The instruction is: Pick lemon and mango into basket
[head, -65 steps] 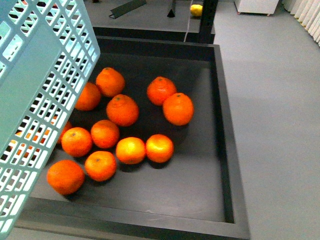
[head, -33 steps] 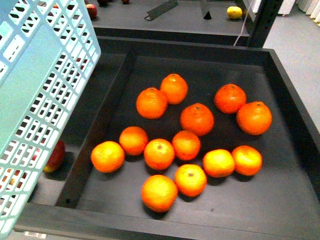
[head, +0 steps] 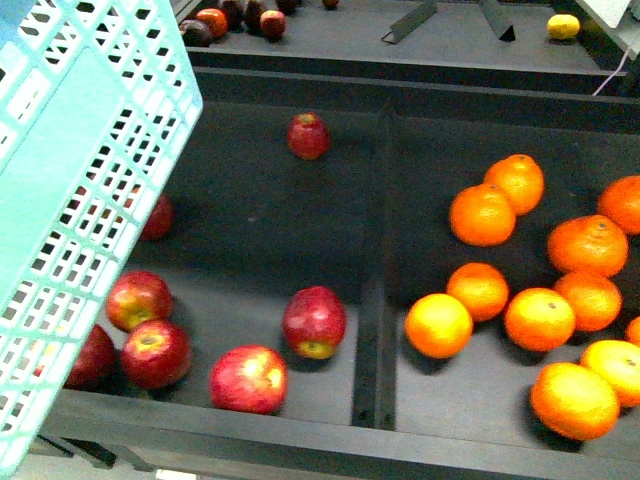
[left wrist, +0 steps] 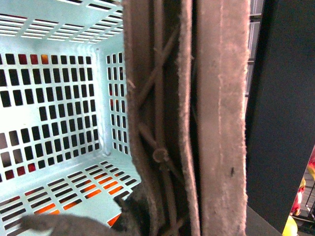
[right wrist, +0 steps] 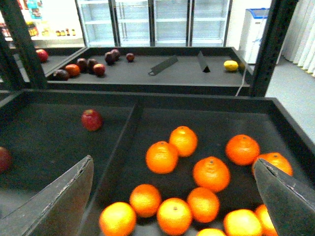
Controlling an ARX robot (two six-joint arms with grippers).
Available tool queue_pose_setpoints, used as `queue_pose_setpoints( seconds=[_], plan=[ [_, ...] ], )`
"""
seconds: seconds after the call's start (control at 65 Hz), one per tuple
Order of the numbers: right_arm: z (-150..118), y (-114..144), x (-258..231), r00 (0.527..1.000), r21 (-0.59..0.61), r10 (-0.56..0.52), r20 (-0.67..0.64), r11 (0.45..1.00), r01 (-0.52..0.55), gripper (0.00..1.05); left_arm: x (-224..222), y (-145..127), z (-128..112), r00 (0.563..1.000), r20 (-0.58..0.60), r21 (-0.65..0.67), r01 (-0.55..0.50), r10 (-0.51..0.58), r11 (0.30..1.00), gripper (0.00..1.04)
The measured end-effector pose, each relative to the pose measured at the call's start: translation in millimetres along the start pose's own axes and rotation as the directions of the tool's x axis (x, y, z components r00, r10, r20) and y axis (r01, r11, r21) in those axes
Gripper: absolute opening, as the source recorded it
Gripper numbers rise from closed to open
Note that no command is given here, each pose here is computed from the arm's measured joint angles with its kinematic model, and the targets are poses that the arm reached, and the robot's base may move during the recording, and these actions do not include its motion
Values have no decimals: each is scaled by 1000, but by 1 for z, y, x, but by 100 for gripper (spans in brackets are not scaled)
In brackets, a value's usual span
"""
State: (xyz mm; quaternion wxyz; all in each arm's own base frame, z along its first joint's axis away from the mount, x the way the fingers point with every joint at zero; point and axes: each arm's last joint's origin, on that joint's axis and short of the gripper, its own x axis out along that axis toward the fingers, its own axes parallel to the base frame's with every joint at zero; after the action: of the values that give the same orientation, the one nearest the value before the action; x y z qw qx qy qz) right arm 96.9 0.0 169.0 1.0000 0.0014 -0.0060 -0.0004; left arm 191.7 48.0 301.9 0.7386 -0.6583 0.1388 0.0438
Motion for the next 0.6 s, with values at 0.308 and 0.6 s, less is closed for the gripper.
queue_pose_setpoints(
  seconds=[0.308,0.6],
  plan=[
    [0,0,0,1000,0,0,0,1000,0,96,0,0,0,1000,1,0,0,0,1000,15],
    [0,0,0,1000,0,0,0,1000,0,96,0,0,0,1000,4,1,-1,1,1000,15]
  ],
)
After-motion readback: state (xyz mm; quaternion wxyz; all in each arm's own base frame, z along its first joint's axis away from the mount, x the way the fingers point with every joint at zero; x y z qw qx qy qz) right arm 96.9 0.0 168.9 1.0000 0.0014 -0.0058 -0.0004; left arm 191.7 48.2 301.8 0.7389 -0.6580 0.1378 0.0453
